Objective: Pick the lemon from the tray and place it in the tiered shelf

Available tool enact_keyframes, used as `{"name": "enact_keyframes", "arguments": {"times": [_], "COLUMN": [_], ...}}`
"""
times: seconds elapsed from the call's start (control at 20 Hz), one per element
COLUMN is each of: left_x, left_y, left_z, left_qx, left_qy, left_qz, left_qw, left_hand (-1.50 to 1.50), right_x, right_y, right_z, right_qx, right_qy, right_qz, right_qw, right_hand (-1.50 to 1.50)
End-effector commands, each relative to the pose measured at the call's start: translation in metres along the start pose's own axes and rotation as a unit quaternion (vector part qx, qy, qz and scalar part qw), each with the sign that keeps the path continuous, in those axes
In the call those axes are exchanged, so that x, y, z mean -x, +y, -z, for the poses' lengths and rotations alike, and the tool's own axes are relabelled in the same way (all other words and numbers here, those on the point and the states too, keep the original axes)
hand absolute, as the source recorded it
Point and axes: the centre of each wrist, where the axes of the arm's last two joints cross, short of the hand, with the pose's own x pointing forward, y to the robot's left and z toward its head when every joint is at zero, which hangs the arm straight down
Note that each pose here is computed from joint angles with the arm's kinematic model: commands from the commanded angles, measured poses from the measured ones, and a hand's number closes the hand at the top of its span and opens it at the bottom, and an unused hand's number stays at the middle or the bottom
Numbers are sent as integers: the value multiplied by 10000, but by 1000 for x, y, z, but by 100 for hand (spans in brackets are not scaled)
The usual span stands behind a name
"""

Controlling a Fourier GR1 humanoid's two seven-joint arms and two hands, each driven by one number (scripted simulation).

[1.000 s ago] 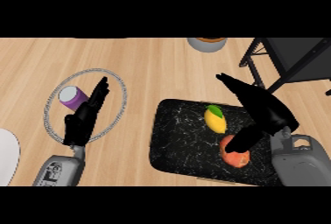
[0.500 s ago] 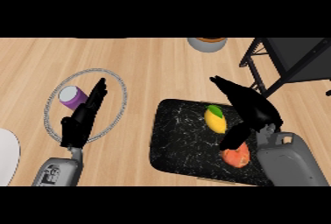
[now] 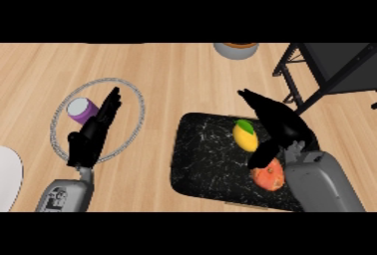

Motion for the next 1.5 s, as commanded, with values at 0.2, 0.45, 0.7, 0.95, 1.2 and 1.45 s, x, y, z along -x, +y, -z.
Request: {"name": "enact_keyframes", "arguments": {"times": [0.2, 0.45, 0.7, 0.95, 1.2, 1.45], "left_x": [3, 2, -11, 3, 11, 9], "left_y": [-7, 0, -18, -1, -23, 0], "left_z": [2, 7, -8, 9, -4, 1], "left_qx": [-10, -29, 57, -48, 4, 19], "left_qy": [-45, 66, 3, 17, 76, 2], "left_qz": [75, -34, -27, 31, 17, -29], "left_qw": [10000, 10000, 10000, 10000, 10000, 10000], "left_hand": [0, 0, 0, 0, 0, 0], "right_x": [18, 19, 10, 34, 32, 20], "right_y": [18, 18, 28, 54, 67, 41], "right_z": [20, 22, 29, 35, 27, 34], "right_qx": [-119, -143, -280, -462, -332, -47], "right_qy": [123, 14, 30, 8, -302, -356], "right_qz": [-94, -15, -73, -206, -746, -671], "right_qw": [9998, 9999, 9996, 9987, 9962, 9971], "right_hand": [-150, -150, -150, 150, 150, 150]}}
